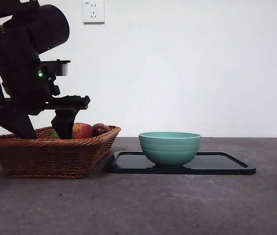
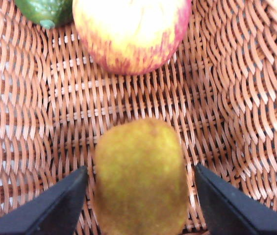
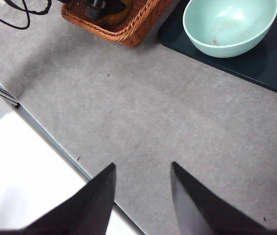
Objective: Pick up the wifruite, put it on the bowl, pick up the plate, put it on desk
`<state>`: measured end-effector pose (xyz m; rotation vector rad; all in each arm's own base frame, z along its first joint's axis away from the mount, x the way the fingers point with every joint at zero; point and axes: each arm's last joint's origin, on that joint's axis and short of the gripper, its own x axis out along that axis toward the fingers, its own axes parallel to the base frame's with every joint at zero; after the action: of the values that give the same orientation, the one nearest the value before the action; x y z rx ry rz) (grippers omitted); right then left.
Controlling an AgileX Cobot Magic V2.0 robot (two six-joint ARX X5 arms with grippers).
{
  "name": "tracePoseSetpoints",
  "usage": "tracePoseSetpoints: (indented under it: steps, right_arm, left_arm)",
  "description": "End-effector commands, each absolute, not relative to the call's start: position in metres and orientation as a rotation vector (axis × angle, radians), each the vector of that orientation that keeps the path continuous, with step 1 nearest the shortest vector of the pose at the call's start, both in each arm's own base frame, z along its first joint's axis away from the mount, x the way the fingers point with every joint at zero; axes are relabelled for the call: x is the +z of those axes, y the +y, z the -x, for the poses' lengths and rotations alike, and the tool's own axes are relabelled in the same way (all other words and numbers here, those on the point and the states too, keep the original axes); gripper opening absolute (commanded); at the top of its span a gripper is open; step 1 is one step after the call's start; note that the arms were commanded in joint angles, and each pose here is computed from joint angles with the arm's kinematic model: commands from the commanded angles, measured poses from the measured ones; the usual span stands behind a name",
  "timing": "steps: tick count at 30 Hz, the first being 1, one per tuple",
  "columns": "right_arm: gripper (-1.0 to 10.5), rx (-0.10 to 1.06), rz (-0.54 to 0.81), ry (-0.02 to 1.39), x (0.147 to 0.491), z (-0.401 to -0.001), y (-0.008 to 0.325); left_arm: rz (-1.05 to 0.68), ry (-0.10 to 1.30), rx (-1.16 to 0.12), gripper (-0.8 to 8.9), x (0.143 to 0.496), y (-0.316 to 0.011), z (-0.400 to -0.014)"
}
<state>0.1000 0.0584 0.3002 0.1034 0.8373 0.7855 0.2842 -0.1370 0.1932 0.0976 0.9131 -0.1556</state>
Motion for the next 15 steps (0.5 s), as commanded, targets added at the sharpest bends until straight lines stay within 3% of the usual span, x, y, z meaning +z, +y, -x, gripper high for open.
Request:
tracePoseSetpoints:
  steps: [1,10,15]
  right_arm:
    - [1.8,0.801,-0.095,0.820,0.303,-0.100,0.059]
    - [1.8,0.800,-0.095,0.819,0.303,-0.100,0.059]
    - [1.8,0.800,-0.094,0.818,0.303,-0.100,0.059]
  left_arm:
    - [-0.111,0.909,-0.159,3.61,0.196,-0.139,-0.286]
    - [-0.093,0.813,-0.184,3.78,0.240,-0.133,-0.274]
    - [-0.062,0.753,-0.268,3.76,0.269,-0.127,-0.255]
